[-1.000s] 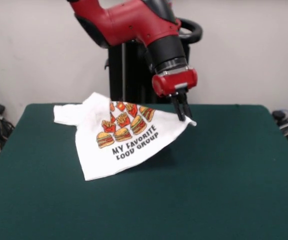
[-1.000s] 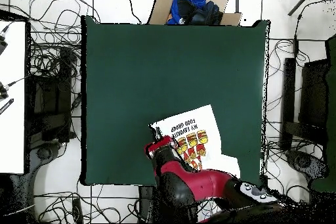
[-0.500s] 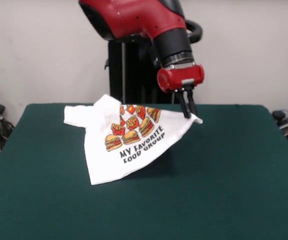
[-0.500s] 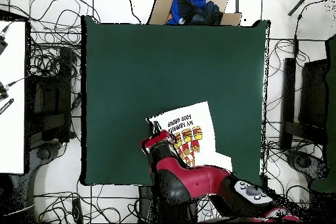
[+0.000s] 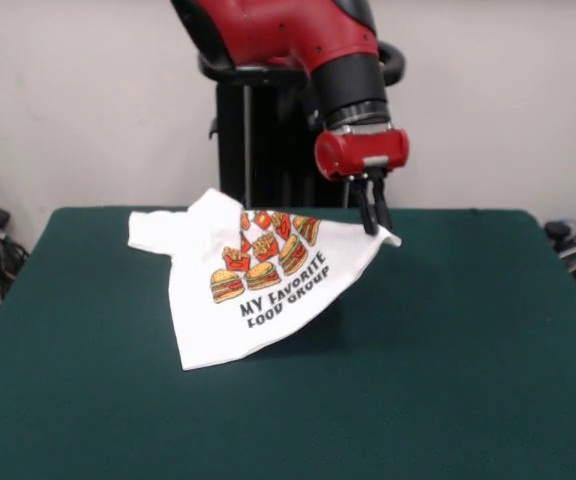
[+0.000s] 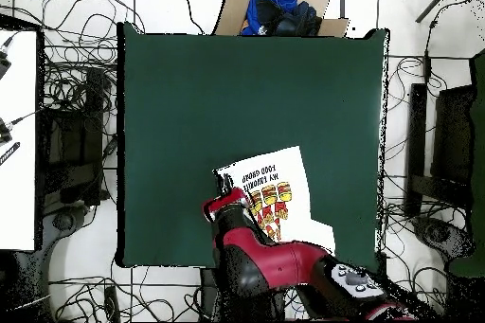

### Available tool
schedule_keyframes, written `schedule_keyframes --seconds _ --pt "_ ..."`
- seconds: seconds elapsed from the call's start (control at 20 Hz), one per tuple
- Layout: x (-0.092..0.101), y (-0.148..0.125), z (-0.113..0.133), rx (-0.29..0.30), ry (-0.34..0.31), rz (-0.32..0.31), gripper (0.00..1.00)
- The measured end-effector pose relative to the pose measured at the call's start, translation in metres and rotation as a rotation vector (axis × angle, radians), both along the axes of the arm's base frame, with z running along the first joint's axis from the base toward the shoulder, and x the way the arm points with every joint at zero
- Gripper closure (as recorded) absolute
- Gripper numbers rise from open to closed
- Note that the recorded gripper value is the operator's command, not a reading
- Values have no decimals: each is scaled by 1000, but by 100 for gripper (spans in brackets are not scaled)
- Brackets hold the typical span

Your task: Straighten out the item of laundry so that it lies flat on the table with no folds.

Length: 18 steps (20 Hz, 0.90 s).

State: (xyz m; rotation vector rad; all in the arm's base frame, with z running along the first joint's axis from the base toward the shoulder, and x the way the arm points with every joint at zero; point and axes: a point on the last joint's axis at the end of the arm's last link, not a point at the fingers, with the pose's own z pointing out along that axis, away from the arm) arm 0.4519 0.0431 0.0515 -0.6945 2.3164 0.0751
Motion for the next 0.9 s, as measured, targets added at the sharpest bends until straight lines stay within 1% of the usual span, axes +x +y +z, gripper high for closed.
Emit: schedule_keyframes --seconds 0.45,0.9 --pt "2 -1 3 -23 -7 -4 100" --pt "7 -2 1 -24 -16 -7 100"
